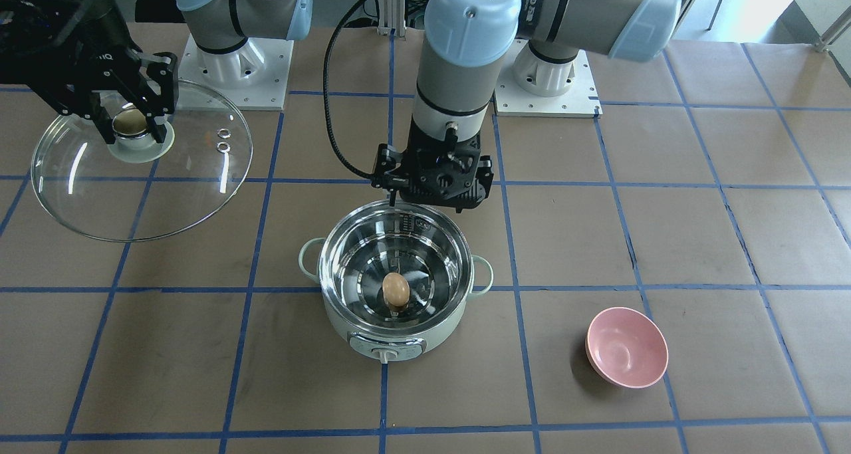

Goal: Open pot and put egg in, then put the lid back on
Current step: 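Lower the egg into the pot, open the left gripper and withdraw, then carry the glass lid back over the pot with the right gripper, then lower the lid onto the pot rim with the right gripper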

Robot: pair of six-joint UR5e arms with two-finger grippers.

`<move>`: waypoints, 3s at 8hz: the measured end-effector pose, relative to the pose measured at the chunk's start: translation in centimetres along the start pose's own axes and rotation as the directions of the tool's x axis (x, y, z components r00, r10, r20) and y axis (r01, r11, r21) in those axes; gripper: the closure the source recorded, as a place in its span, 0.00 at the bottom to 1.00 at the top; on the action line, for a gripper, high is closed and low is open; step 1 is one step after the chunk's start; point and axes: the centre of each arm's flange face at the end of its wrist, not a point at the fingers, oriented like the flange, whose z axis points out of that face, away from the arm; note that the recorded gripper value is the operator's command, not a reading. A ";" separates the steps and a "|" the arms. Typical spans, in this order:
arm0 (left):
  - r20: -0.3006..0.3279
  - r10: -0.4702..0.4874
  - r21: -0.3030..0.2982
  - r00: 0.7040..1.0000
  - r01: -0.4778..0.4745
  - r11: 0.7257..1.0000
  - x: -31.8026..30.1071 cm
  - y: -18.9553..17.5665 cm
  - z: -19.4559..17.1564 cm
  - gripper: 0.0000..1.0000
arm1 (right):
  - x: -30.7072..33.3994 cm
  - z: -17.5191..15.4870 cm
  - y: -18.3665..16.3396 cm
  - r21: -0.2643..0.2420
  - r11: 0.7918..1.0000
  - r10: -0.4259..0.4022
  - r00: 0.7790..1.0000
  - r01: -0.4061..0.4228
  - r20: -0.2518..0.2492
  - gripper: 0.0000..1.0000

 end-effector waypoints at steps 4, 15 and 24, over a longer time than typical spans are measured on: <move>0.011 -0.086 0.041 0.996 0.086 0.995 -7.5 2.8 -11.8 0.00 | -4.9 2.0 -1.8 0.018 0.993 0.113 0.992 -0.114 0.060 1.00; 0.029 0.049 0.086 0.998 -0.052 0.995 -14.3 3.6 -15.5 0.00 | -29.1 17.2 -4.7 0.060 0.974 0.215 0.973 -0.221 0.088 1.00; 0.037 0.058 -0.031 0.998 -0.057 0.998 -14.6 2.5 -11.6 0.00 | -28.2 18.1 -4.9 0.047 0.977 0.205 0.976 -0.208 0.075 0.96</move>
